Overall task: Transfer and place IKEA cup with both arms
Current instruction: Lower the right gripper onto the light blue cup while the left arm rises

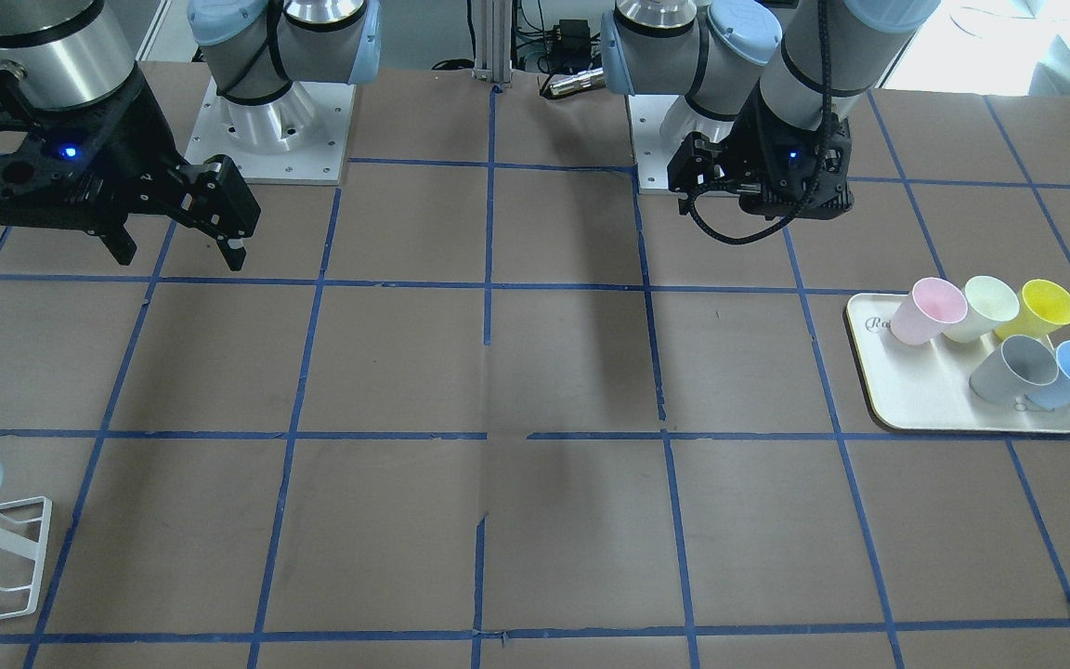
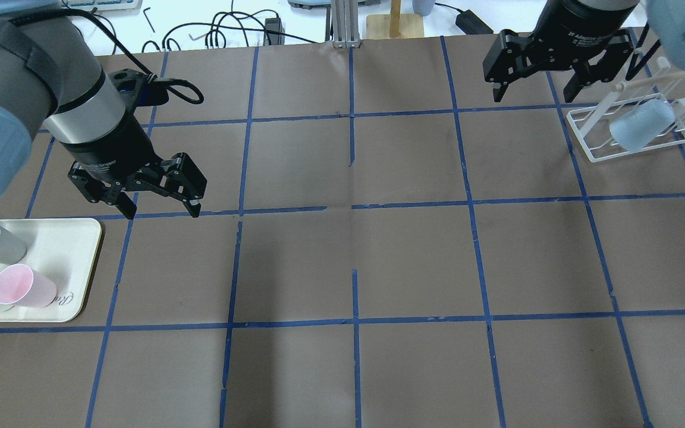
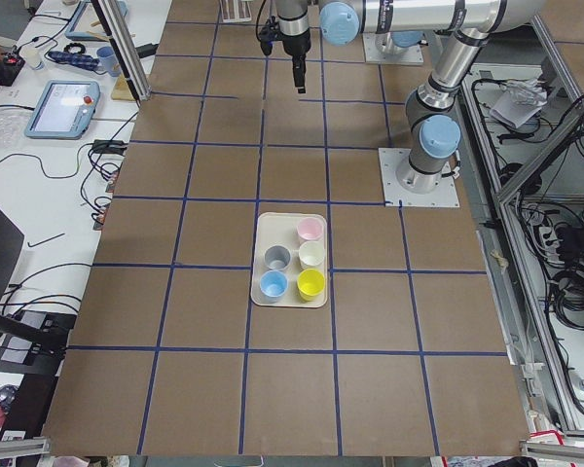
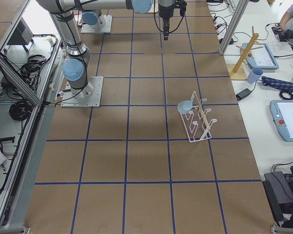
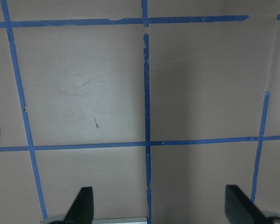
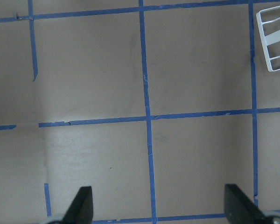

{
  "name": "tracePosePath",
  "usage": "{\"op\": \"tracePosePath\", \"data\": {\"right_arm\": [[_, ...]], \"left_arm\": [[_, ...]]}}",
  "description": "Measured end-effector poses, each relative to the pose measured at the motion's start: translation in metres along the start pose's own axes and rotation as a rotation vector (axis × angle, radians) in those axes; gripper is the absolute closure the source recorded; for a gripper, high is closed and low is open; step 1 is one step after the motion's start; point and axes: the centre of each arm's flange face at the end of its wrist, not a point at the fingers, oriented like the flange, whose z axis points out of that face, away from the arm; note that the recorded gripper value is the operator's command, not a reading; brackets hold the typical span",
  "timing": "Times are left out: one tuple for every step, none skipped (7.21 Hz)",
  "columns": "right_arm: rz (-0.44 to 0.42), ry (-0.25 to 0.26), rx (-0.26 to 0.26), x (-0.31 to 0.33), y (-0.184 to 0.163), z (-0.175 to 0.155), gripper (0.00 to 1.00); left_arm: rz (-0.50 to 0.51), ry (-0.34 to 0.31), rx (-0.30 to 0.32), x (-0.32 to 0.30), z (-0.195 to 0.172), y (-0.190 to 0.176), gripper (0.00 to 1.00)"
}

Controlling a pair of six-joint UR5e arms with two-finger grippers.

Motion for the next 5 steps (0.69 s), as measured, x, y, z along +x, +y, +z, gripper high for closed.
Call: {"op": "tracePosePath", "data": {"right_arm": [[0.000, 0.000, 0.002, 0.000, 0.000, 0.000, 0.00], [-0.001, 0.001, 0.003, 0.000, -0.001, 0.000, 0.00], [0.000, 0.000, 0.002, 0.001, -0.001, 0.001, 0.00], [-0.010, 0.001, 0.002, 0.006, -0.004, 0.003, 0.00], [-0.032, 0.004, -0.001, 0.020, -0.009, 0.006, 0.00]], "left_arm": [[0.001, -0.001, 0.002, 0.000, -0.001, 0.001, 0.00], [0.001, -0.001, 0.004, -0.001, -0.002, 0.001, 0.00], [-0.002, -0.001, 0.001, -0.002, -0.001, 0.000, 0.00], [-0.006, 0.003, -0.004, -0.004, 0.001, -0.001, 0.00], [-0.010, 0.017, -0.001, -0.003, -0.001, -0.001, 0.00]]}}
